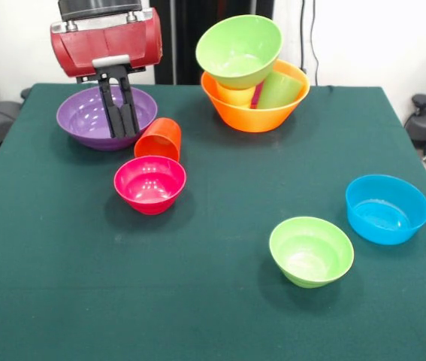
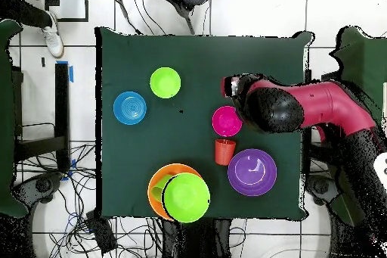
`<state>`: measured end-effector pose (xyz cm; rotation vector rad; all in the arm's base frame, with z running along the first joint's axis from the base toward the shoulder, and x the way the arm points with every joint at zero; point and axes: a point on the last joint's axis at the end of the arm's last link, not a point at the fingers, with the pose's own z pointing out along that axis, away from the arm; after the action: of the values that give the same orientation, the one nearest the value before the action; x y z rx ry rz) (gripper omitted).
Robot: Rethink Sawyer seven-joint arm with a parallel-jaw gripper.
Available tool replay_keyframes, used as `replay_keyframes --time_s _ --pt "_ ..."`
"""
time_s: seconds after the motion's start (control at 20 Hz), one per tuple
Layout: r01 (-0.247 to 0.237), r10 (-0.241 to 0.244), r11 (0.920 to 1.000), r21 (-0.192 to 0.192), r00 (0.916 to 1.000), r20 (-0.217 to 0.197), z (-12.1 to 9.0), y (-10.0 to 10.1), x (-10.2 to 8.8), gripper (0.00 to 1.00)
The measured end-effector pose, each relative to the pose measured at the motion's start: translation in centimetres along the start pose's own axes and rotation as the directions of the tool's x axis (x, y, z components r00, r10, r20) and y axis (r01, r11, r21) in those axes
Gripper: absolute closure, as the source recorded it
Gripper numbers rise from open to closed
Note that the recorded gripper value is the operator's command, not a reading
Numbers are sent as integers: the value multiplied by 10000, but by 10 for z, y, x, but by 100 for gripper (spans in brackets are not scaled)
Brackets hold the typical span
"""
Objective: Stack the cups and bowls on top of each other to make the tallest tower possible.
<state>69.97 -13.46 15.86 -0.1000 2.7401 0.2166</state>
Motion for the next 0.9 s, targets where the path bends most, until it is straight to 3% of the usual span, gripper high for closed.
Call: replay_keyframes --time_s 0.9 --pt "-22 21 9999 -117 10000 -75 8 0 6 100"
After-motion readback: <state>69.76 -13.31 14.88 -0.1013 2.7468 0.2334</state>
